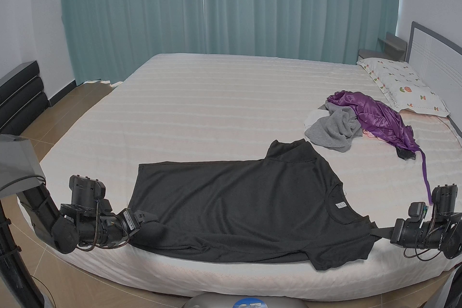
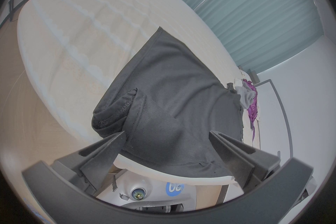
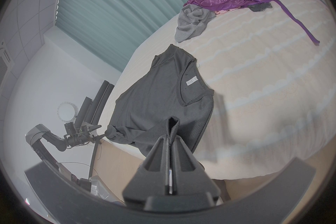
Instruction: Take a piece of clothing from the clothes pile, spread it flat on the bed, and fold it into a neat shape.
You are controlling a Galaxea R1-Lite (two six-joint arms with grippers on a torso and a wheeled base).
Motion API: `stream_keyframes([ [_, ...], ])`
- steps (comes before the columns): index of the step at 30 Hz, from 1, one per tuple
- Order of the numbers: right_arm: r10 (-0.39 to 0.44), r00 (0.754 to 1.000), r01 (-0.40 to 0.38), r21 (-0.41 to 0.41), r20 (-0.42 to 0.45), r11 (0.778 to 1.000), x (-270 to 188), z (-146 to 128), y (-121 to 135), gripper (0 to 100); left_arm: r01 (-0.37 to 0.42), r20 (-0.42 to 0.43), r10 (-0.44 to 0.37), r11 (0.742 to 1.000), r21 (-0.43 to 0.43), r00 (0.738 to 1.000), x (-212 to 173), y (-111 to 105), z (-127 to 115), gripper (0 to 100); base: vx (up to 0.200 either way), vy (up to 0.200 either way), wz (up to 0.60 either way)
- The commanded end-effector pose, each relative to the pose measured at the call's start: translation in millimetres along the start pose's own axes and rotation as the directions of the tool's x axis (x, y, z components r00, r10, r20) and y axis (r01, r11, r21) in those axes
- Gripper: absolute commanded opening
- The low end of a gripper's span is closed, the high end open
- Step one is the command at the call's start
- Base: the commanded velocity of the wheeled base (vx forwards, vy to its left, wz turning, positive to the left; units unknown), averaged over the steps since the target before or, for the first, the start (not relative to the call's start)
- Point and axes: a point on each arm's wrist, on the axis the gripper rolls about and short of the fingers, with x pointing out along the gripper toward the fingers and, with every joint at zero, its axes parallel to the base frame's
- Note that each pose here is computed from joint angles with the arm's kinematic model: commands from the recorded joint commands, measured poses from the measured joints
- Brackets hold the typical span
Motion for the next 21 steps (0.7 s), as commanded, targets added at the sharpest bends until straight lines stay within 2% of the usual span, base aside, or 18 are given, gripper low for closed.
stream_keyframes([
  [1,-0.003,1.000,0.003,0.007,-0.006,1.000,3.0,1.1,-1.7,0,-0.036,-0.041,0.036,0.999,-0.007,0.999,16.3,6.4,-4.6,100,0.000,0.000,0.00],
  [9,-0.003,1.000,0.003,0.010,-0.005,1.000,3.1,1.5,-1.7,0,-0.070,-0.004,0.070,0.998,-0.002,0.998,14.5,5.9,-3.6,100,0.000,0.000,0.00],
  [16,-0.002,1.000,0.002,0.009,-0.004,1.000,2.9,1.6,-1.5,0,-0.085,-0.014,0.085,0.996,0.000,0.996,16.2,7.7,-7.2,100,0.000,0.000,0.00],
  [17,-0.002,1.000,0.002,0.008,-0.003,1.000,2.7,1.7,-1.3,0,-0.084,-0.019,0.084,0.996,0.004,0.996,17.0,6.7,-8.2,0,0.000,0.000,0.00],
  [21,-0.002,1.000,0.002,0.009,-0.004,1.000,2.9,1.6,-1.5,0,-0.085,-0.028,0.085,0.996,0.011,0.996,19.7,5.6,-10.3,0,0.000,0.000,0.00],
])
